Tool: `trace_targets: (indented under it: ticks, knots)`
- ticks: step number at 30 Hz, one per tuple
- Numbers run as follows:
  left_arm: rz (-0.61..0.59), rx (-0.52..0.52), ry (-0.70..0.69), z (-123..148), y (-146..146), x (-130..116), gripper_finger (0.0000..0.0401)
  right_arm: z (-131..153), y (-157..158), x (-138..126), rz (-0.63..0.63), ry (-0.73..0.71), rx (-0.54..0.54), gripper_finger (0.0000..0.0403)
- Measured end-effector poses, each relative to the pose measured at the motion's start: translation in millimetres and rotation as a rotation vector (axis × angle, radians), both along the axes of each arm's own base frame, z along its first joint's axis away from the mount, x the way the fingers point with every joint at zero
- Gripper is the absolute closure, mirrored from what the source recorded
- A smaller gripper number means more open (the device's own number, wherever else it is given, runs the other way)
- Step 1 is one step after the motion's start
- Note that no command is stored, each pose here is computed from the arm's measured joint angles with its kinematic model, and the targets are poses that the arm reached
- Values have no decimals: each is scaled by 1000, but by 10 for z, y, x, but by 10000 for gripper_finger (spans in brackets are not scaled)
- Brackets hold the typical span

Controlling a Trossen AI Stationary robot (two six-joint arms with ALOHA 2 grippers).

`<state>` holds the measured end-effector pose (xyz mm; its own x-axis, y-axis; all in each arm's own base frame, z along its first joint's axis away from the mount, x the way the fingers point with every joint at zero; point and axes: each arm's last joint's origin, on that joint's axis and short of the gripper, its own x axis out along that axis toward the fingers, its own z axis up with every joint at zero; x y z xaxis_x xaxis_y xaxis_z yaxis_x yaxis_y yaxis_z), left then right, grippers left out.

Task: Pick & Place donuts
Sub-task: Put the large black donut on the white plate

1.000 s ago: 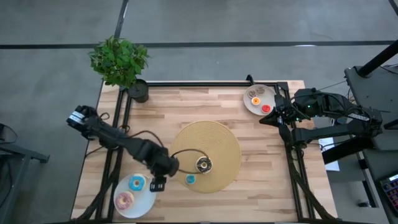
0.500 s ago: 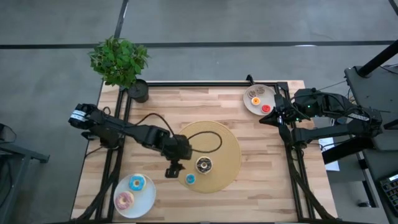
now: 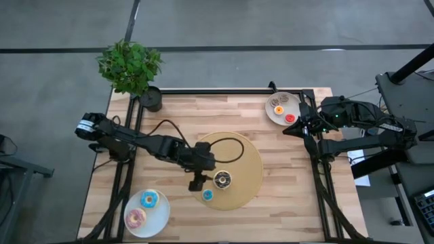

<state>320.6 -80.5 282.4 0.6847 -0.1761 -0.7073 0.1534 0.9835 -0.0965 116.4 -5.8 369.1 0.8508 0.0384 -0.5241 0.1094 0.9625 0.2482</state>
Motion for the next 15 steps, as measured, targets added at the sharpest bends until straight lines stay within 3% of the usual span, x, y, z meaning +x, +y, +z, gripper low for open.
trace_targets:
  ticks: [15]
  knots:
    - [102, 59, -81, 197, 76, 111, 201, 0, -2, 1, -21, 1, 22, 394]
